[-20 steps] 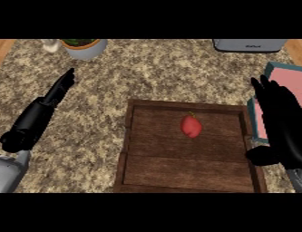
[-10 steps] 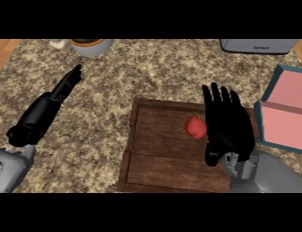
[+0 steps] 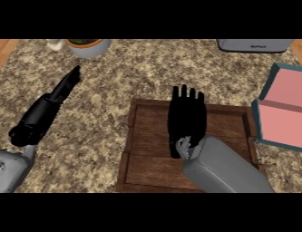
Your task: Pick the bell pepper from the tray and place it in the cardboard box
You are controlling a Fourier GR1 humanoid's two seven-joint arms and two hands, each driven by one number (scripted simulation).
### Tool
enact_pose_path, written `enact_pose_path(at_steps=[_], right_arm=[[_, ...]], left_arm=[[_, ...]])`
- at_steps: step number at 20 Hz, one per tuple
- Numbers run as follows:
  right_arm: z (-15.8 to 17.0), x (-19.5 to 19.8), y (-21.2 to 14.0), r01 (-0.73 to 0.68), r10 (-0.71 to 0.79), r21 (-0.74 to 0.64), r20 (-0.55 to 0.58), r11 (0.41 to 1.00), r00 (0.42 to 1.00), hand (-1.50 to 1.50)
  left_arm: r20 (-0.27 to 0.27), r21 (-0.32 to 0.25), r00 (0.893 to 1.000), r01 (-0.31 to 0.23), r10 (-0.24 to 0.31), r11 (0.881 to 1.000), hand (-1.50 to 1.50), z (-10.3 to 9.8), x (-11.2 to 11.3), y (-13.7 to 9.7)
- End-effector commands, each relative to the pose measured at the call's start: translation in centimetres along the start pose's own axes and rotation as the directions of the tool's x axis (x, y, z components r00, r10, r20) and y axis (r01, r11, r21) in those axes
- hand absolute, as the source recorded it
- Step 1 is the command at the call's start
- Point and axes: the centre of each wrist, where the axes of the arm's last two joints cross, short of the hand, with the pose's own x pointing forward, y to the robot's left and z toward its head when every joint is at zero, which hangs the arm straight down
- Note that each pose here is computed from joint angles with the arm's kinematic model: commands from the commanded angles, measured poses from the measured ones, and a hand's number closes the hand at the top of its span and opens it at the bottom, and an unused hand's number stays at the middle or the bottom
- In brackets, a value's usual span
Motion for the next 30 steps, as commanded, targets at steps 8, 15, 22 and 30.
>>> enact_pose_path(at_steps=[8,15,22,30], right_arm=[[-1.1,4.4,-0.1,-0.163,0.162,0.023,-0.292,0.986,0.943,-1.50],[-3.1,4.1,1.7,-0.196,0.208,0.070,-0.327,0.978,0.922,-1.50],[-3.9,4.0,0.7,-0.192,0.207,0.078,-0.360,0.978,0.910,-1.50],[-4.0,2.7,5.0,-0.154,0.186,0.121,-0.320,0.981,0.929,-1.50]], left_arm=[[-0.008,0.021,1.000,0.019,-0.018,1.000,0.00,-0.4,-0.2,1.5],[0.011,0.007,1.000,-0.007,0.007,1.000,0.00,0.4,0.6,1.0],[-0.008,0.012,1.000,0.005,-0.004,1.000,0.00,0.1,-0.6,-0.9],[0.008,0.019,1.000,0.012,-0.012,1.000,0.00,-0.6,-0.7,-0.6]])
